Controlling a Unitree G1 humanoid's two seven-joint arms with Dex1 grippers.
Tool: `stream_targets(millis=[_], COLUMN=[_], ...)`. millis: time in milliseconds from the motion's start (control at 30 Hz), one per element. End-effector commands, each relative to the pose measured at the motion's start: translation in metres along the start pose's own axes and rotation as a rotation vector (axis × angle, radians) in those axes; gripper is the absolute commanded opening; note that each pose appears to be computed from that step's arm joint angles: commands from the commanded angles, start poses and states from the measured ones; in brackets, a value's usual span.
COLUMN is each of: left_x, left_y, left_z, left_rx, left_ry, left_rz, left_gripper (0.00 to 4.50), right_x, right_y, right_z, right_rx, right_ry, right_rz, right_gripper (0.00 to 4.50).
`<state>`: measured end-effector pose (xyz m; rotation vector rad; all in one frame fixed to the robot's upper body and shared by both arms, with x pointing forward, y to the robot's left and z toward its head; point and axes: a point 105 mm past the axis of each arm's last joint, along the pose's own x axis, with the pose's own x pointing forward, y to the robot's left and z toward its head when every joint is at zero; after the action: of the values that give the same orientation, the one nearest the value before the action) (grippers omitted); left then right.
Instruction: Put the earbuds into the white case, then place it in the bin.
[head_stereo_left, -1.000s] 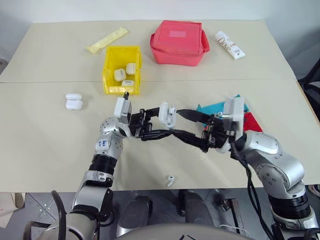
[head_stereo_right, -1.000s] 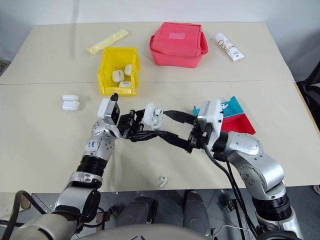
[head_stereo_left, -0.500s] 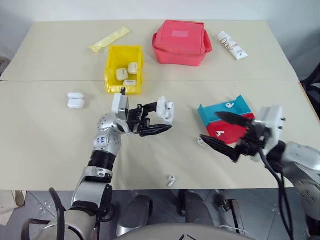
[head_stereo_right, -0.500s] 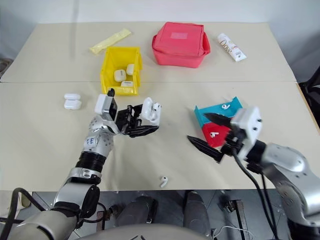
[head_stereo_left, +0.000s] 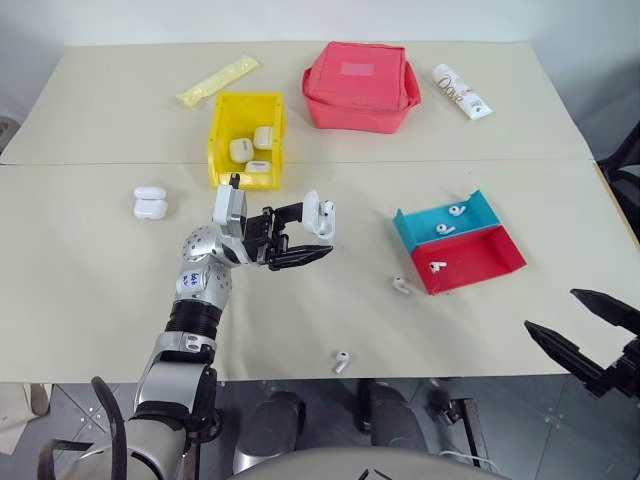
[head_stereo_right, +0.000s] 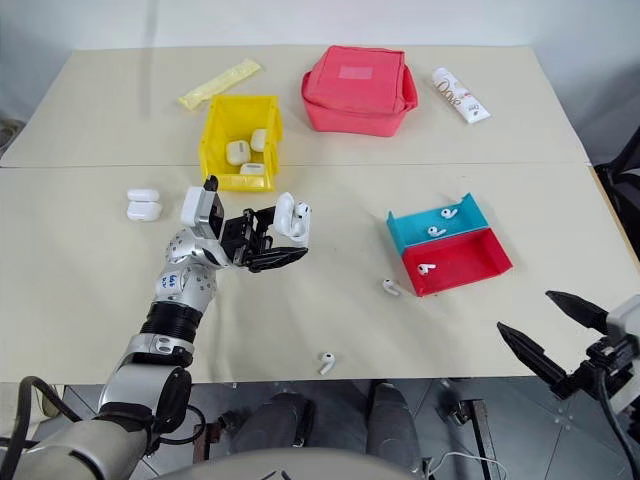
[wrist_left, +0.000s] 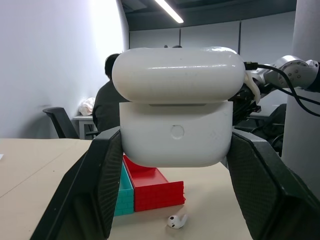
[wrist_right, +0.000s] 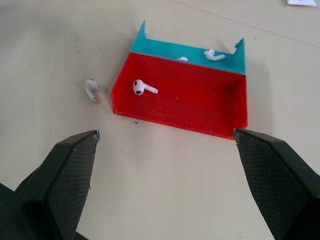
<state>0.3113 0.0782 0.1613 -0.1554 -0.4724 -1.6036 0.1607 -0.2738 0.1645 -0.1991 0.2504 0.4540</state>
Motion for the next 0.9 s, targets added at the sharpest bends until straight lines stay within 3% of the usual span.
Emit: stream_targets(millis=[33,200,300,533,633,767,900], left_x=[-0.001,-0.001,0.0,0.005,0.006,0.005,0.004], left_y=[-0.001,-0.002,-0.003,-0.012,-0.019,-0.026,-0.033], left_z=[0.009,0.009,0.006,0.004,0.003,0.003,0.002], left_rx=[0.053,0.078,0.098,0.139,0.148,0.155,0.159], left_ry=[0.004,0.023,0.049,0.032,0.022,0.019,0.018], left_rz=[-0.03,-0.034,-0.022,0.024,0.043,0.068,0.087], left_gripper=[2.76,2.76,2.76,2.76,2.76,2.76,2.76], right_x=[0.0,0.017,0.043,0.102,0.125,0.149,0.171], right_y=[-0.001,-0.006,-0.018,-0.046,-0.062,-0.066,-0.071], right_z=[0.016,0.032,0.053,0.066,0.064,0.07,0.073], right_rx=[-0.063,-0.126,-0.206,-0.298,-0.334,-0.411,-0.494], right_ry=[-0.035,-0.038,-0.034,0.195,0.293,0.341,0.379], right_rz=[0.007,0.056,0.099,0.207,0.208,0.274,0.33], right_gripper=[4.46,4.46,4.46,4.46,3.87,2.56,2.56])
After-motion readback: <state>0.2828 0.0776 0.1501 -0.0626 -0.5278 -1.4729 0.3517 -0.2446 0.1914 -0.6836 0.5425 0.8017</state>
